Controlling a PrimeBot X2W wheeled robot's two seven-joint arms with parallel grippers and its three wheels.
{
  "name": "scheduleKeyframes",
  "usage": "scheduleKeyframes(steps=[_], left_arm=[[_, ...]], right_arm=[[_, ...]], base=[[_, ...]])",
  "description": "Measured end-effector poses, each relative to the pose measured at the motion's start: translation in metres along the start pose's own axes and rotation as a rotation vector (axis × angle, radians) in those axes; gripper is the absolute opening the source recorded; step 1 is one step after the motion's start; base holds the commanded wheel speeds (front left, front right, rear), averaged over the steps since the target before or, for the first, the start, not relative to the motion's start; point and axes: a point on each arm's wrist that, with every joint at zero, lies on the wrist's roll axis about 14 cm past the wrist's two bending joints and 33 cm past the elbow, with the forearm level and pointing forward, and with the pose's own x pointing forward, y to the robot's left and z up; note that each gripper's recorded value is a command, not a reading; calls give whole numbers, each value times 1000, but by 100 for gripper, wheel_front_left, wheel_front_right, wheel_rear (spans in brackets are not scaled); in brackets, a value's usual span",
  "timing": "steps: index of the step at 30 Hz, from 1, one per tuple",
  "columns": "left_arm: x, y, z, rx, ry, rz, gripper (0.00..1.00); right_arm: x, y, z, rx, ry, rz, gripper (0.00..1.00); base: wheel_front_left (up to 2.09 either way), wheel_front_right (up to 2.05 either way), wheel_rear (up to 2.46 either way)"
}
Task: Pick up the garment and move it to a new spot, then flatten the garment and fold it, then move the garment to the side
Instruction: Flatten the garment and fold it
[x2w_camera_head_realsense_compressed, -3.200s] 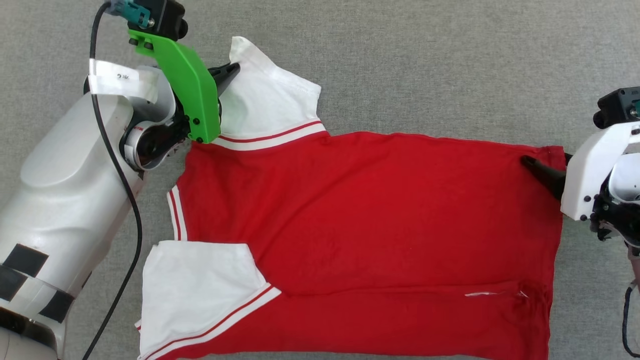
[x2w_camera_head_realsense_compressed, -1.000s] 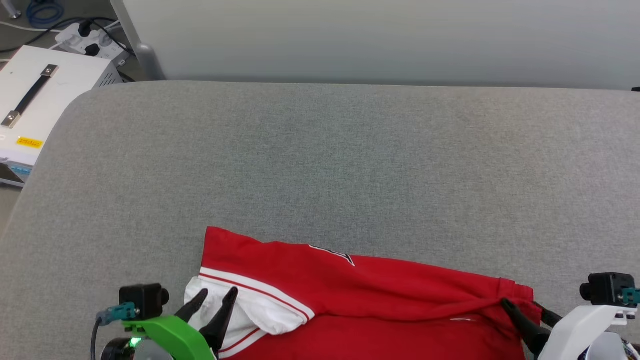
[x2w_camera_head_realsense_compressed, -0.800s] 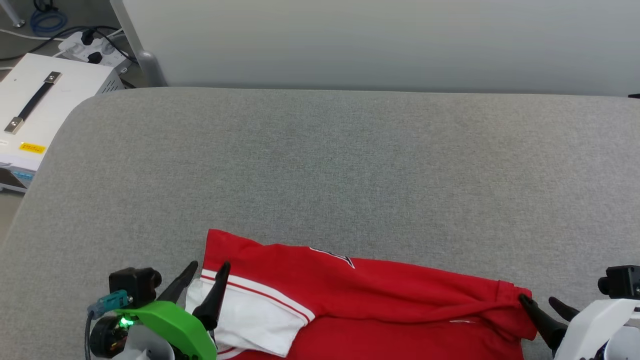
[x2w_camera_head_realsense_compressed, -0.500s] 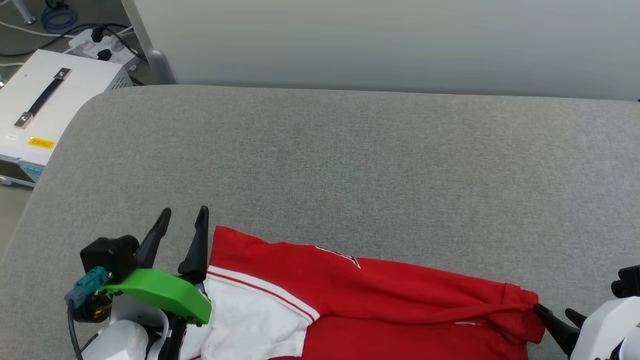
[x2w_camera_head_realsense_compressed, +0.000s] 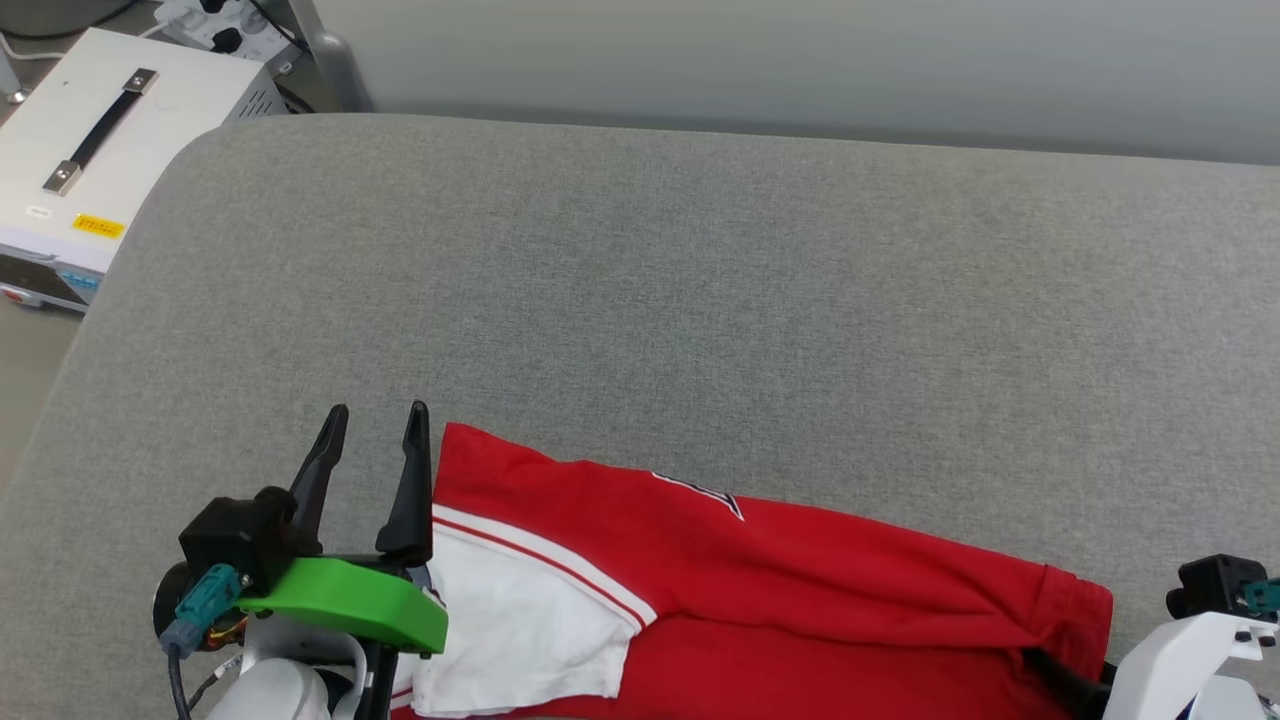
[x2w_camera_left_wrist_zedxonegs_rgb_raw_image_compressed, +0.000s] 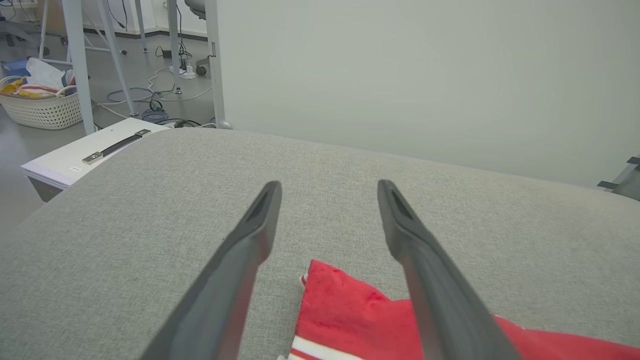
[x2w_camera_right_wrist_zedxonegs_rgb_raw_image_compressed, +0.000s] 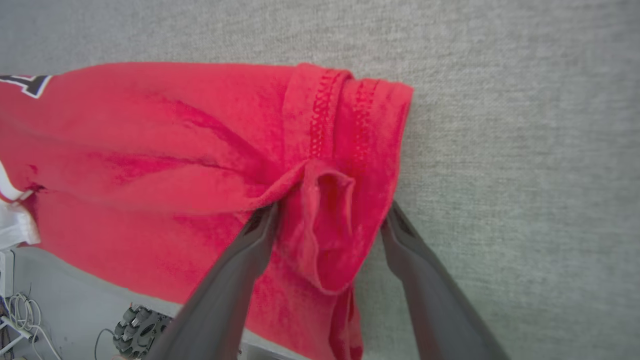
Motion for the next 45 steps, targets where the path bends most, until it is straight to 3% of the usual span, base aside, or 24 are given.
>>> scheduleKeyframes(steps=[4, 5, 6, 8, 21, 27, 38, 42, 45], left_arm=[[3, 1, -5, 13, 4, 5, 100], [3, 1, -6, 16, 5, 1, 100], [4, 1, -6, 17, 5, 1, 100], [4, 0, -7, 20, 6, -1, 100], [-2, 2, -3, 37, -3, -6, 100], [-1, -5, 1, 38, -16, -30, 100], [-1, -13, 2, 37, -21, -59, 100], [-1, -13, 4, 39, -28, -62, 100], [-2, -13, 5, 40, -29, -64, 100]], right_arm=[[12, 1, -18, 20, 75, 11, 100], [14, 1, -22, 23, 87, 14, 92], [15, 3, -22, 25, 90, 18, 47], [17, 5, -23, 26, 99, 27, 0], [5, 8, 2, 2, 9, 32, 0], [-26, -42, 36, 32, -85, -101, 0], [-76, -102, 50, 144, -138, -276, 0], [-74, -82, 41, 274, -128, -169, 0], [-65, -35, 45, 366, -115, 55, 0]], base=[[0, 0, 0], [0, 0, 0], [0, 0, 0], [0, 0, 0], [0, 0, 0], [0, 0, 0], [0, 0, 0], [0, 0, 0], [0, 0, 0]])
